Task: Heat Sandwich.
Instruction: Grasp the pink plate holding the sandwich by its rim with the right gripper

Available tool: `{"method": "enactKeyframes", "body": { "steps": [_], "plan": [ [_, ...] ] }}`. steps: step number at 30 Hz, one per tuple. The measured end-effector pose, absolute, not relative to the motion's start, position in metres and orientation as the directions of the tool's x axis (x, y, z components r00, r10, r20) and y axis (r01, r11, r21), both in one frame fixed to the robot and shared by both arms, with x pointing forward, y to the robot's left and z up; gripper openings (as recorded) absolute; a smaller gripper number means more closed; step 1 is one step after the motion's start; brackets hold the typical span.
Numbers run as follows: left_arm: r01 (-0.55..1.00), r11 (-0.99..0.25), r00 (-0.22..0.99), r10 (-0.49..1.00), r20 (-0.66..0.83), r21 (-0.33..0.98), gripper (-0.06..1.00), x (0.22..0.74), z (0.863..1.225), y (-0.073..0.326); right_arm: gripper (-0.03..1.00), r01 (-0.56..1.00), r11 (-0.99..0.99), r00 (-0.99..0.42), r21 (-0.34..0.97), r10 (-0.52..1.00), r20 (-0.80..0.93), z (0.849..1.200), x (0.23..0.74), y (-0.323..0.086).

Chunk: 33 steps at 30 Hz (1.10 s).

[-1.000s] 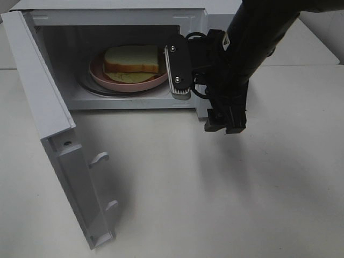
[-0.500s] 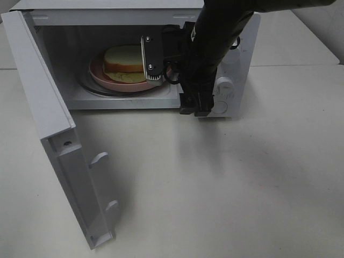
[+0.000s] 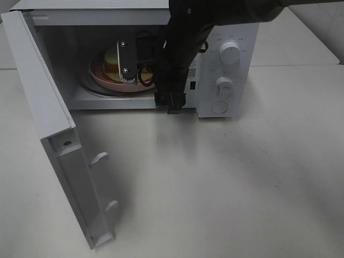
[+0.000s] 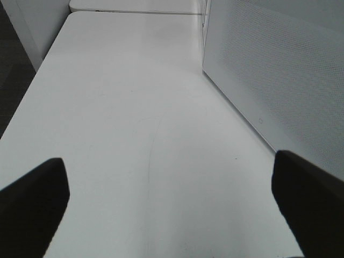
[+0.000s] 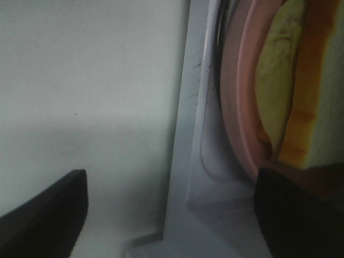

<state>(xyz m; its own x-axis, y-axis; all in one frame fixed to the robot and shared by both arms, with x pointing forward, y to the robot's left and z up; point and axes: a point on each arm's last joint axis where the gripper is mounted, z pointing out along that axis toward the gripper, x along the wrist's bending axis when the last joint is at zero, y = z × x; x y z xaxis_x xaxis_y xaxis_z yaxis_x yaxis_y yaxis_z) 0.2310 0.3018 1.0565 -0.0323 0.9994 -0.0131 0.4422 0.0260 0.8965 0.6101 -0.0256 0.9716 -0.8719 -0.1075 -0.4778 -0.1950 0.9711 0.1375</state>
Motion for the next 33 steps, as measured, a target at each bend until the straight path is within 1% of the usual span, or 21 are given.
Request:
{"method": "enactKeyframes", "body": {
  "steps": [8, 17, 25, 33],
  "plan": [
    [0.442, 0.026, -0.032, 0.999, -0.013, 0.897, 0.97, 0.231, 1.057, 0.302, 0.80, -0.222, 0.960, -0.849, 0.168, -0.106, -0.518, 0.954, 0.625, -0.003],
    [0.442, 0.026, -0.032, 0.999, -0.013, 0.897, 0.97, 0.231, 1.057, 0.302, 0.79, -0.208, 0.962, -0.853, 0.179, -0.089, -0.514, 0.931, 0.642, 0.012],
    [0.442, 0.026, -0.032, 0.999, -0.013, 0.897, 0.97, 0.231, 1.057, 0.302, 0.79, -0.215, 0.961, -0.839, 0.173, -0.092, -0.536, 0.922, 0.656, 0.022],
    [0.442, 0.026, -0.032, 0.999, -0.013, 0.897, 0.97, 0.231, 1.057, 0.302, 0.77, -0.187, 0.967, -0.853, 0.172, -0.073, -0.516, 0.910, 0.663, 0.023]
  ]
}}
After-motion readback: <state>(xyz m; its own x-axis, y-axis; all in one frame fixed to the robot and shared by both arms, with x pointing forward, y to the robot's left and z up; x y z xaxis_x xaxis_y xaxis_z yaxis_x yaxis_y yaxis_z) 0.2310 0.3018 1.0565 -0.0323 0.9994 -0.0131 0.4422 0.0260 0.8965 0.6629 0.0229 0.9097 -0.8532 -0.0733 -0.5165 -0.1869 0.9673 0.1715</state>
